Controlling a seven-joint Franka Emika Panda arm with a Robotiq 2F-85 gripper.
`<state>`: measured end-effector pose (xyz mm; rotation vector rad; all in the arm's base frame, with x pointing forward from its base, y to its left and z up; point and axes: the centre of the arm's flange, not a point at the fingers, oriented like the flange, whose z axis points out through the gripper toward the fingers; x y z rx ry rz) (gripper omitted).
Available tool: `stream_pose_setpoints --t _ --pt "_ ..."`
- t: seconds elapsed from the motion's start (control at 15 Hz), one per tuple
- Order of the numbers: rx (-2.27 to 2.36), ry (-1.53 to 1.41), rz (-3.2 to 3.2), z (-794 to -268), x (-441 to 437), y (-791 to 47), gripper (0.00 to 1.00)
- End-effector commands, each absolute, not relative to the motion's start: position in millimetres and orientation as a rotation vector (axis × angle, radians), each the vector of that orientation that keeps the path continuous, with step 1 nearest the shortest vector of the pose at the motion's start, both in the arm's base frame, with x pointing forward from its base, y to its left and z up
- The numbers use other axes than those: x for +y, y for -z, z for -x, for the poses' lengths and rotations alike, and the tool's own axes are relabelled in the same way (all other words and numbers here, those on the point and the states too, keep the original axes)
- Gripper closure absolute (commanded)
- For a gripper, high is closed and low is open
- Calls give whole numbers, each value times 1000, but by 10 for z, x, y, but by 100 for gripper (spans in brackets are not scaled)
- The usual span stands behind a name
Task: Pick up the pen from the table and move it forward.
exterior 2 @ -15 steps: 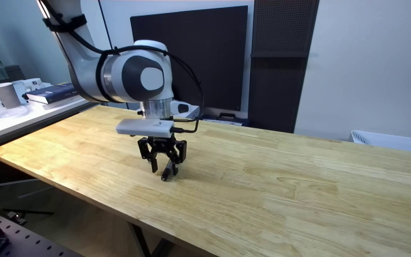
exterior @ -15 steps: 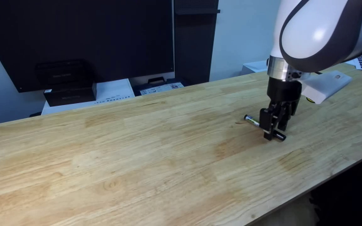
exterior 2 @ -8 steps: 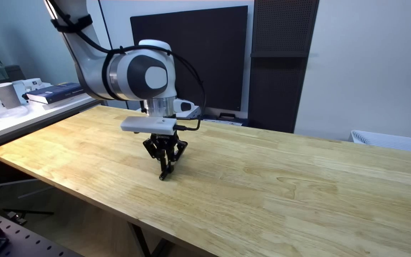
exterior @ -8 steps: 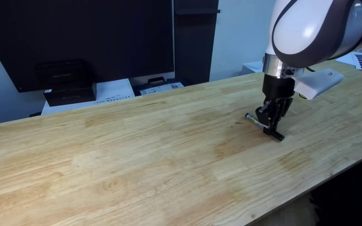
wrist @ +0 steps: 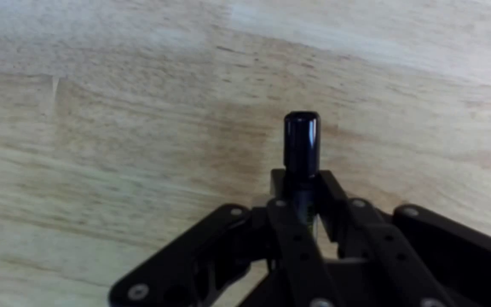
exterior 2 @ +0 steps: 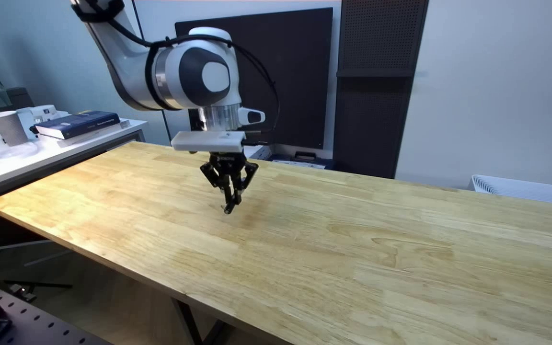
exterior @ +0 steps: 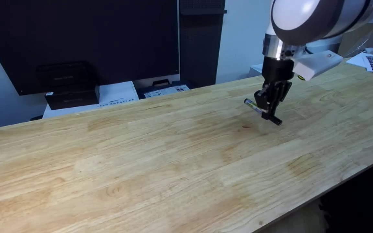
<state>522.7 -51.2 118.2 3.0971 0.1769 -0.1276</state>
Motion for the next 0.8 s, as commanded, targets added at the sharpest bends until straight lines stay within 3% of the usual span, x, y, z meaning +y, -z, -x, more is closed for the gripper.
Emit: stream_pose_setpoints --t 0.0,0.4,0.73 --pt "192 122 -3096 -5690 -607 -1578 95" --pt "80 252 -3124 -6580 -919 -1794 95" --pt "51 313 -3099 -6897 -1006 -1450 95"
